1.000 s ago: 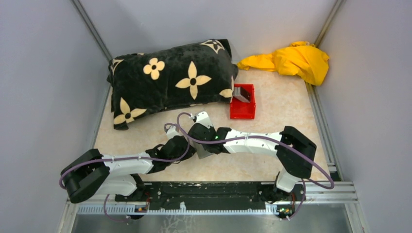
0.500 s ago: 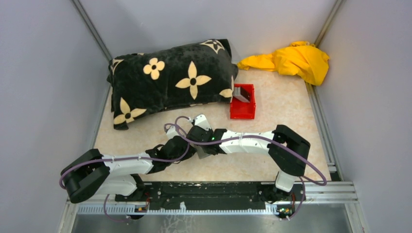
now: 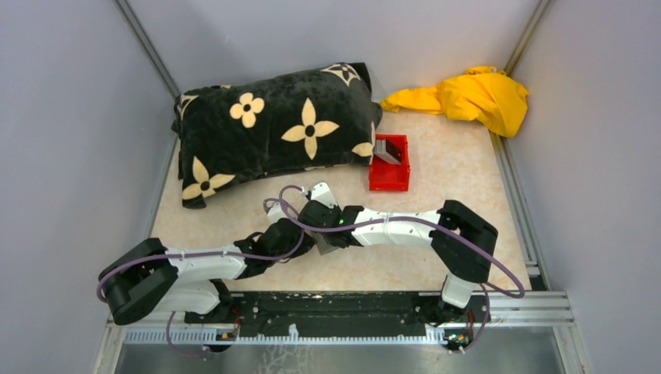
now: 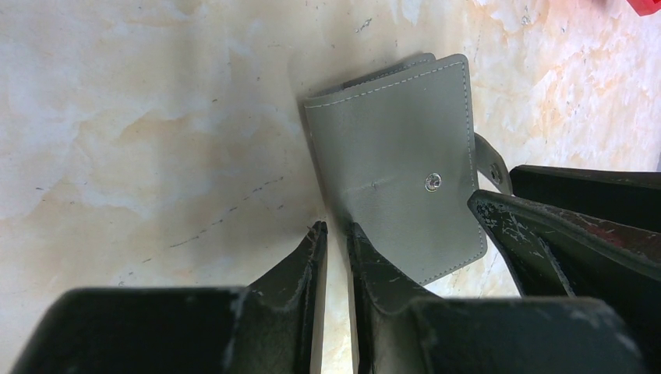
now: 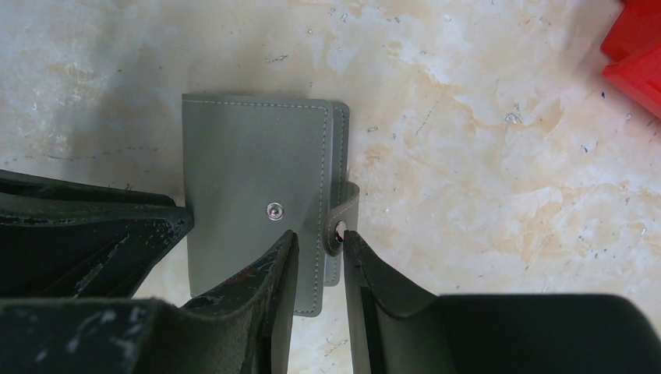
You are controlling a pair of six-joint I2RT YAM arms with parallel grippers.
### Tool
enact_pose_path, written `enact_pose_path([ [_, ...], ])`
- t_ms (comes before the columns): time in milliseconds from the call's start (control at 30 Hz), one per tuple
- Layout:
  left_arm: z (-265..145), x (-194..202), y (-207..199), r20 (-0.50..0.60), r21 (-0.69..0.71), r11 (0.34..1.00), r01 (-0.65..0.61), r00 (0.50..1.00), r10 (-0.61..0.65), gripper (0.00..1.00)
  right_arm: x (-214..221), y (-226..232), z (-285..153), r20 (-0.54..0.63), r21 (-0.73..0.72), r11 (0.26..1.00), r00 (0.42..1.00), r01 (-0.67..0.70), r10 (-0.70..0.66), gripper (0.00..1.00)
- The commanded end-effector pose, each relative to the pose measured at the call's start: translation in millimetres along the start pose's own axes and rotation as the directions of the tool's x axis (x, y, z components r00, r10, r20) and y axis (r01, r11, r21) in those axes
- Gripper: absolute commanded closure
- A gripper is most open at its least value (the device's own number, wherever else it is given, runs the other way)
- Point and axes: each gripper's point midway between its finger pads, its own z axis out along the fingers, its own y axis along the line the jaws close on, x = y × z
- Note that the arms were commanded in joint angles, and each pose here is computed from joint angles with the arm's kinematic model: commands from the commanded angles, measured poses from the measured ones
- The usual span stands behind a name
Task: Put the credit cards into the card holder
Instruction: Close the card holder at the center of the board.
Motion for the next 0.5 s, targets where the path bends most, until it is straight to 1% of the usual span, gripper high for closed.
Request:
enact_pose_path([
  [0, 0.4, 5.3, 6.2, -0.014, -0.010, 1.000, 0.003, 1.000, -0.003, 0.79, -31.1, 5.9, -13.0, 0.082, -0.019, 0.999, 0.996, -0.029, 0.030, 0.71],
  [233, 0.6, 5.7, 6.8, -0.014, -0.011, 1.000, 0.004, 1.000, -0.004, 0.79, -30.1, 3.5, -13.7, 0.086, -0.014, 0.999, 0.996, -0.034, 0.035, 0.75],
  [467, 1.0, 6.5, 7.0, -0.018, -0.011, 1.000, 0.004, 1.000, -0.004, 0.79, -32.2, 3.1, -15.3, 0.095, -0.017, 0.999, 0.995, -0.037, 0.039, 0.84],
])
